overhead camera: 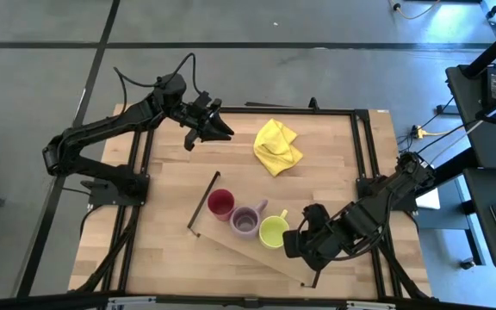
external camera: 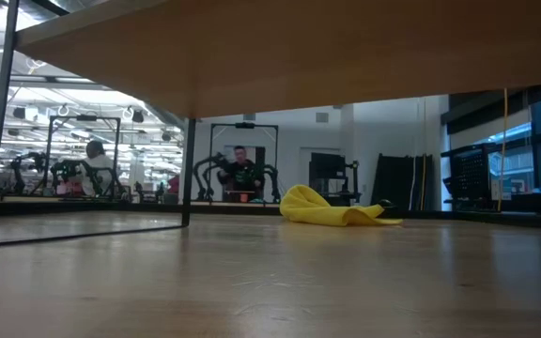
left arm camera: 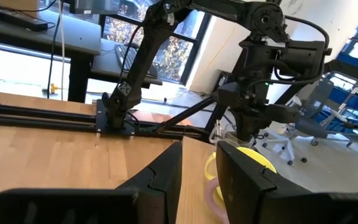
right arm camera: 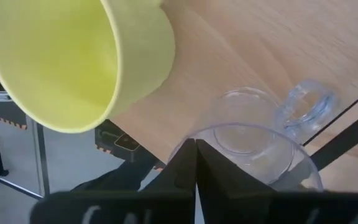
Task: Stack small to large cups/mugs on shelf
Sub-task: Put the transparent mug on the shelf
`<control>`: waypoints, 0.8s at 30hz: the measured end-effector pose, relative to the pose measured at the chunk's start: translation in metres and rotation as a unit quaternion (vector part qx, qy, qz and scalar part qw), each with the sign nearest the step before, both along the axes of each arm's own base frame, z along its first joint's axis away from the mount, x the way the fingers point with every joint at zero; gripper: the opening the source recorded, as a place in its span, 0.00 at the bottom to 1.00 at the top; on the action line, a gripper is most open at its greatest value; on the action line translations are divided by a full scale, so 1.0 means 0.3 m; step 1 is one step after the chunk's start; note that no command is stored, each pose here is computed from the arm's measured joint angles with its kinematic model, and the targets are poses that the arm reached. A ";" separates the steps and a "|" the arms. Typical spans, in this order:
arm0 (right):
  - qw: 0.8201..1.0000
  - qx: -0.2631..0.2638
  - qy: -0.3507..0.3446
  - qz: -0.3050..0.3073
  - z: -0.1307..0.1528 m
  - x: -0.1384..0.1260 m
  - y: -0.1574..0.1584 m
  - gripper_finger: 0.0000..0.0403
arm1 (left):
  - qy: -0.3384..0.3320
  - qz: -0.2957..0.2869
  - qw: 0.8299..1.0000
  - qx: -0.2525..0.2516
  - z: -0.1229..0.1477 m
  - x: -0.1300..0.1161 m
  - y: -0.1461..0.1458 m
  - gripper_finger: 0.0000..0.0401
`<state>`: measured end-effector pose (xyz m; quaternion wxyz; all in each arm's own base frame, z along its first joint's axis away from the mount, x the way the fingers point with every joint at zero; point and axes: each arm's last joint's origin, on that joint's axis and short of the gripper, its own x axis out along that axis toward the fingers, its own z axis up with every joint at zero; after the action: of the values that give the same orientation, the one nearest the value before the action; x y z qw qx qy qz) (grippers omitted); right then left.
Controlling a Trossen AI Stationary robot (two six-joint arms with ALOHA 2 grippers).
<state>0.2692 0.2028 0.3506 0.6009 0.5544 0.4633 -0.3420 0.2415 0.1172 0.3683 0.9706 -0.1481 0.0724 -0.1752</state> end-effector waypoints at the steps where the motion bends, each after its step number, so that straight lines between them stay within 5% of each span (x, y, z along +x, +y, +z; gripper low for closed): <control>1: 1.000 -0.001 -0.001 -0.001 0.000 0.000 0.000 0.02 | 0.000 0.000 1.000 0.000 0.000 0.000 0.000 0.23; 8: 1.000 -0.021 -0.008 -0.002 -0.001 0.011 -0.020 0.02 | 0.000 0.000 1.000 0.000 0.000 0.000 0.000 0.23; 24: 0.999 0.032 -0.016 0.020 0.012 0.030 -0.016 0.08 | 0.004 0.001 1.000 -0.011 0.000 0.000 0.000 0.23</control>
<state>0.2784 0.1981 0.3543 0.5966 0.5693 0.4757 -0.3060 0.2415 0.1172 0.3682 0.9688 -0.1594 0.0744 -0.1744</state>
